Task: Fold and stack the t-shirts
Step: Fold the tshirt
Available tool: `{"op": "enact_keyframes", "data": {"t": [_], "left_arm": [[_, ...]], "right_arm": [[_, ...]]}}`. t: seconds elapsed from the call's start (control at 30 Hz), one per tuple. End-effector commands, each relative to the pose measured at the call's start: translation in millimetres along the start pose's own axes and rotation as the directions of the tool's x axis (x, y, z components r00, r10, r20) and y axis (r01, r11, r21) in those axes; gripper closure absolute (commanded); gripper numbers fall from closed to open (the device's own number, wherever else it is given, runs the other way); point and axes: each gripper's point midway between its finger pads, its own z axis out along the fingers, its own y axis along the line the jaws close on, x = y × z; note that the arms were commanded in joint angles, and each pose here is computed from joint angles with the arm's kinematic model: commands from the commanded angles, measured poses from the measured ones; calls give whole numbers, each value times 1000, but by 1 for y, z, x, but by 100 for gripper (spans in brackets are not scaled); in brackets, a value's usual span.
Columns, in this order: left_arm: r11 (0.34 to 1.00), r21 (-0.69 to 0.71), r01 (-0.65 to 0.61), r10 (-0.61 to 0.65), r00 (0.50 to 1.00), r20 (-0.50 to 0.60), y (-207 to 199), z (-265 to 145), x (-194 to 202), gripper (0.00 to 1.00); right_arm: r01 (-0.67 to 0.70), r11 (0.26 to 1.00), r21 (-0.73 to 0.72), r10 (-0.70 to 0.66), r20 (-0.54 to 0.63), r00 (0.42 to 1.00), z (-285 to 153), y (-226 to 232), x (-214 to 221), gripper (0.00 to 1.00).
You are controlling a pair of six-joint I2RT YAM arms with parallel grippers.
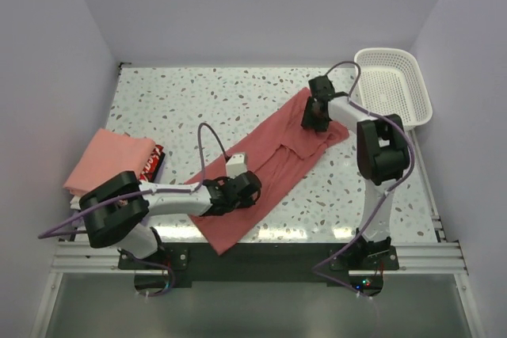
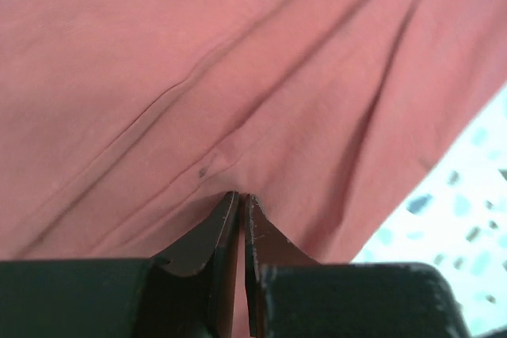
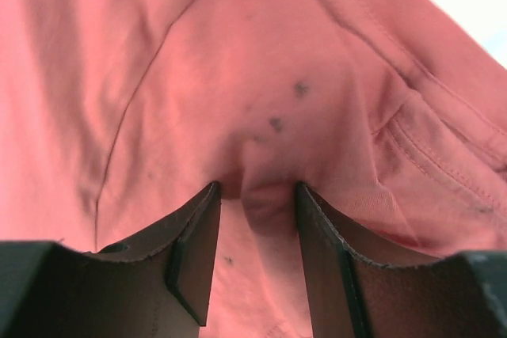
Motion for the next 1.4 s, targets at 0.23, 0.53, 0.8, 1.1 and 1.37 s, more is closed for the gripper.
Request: {"op": "enact_keyframes", "data": {"t": [0.23, 0.53, 0.8, 1.1, 1.37], "left_arm": [[990, 120, 79, -45, 964, -263, -84, 11, 73, 87], [962, 232, 143, -62, 944, -325, -135, 31, 52, 86], [947, 270, 172, -75, 940, -333, -138, 36, 22, 84], [900, 413, 140, -23, 961, -275, -165, 0, -9, 67], [933, 342, 113, -83, 991, -102, -124, -32, -72, 62]], "right_arm": [[402, 916, 20, -398, -93, 913, 61, 68, -22, 46], [500, 865, -51, -500, 6, 866, 85, 106, -59, 34], [489, 865, -115, -473, 143, 869, 66, 133, -90, 20], [424, 886, -186, -339, 364, 868, -37, 158, -164, 7], [280, 919, -276, -193, 304, 933, -124, 129, -134, 8]]}}
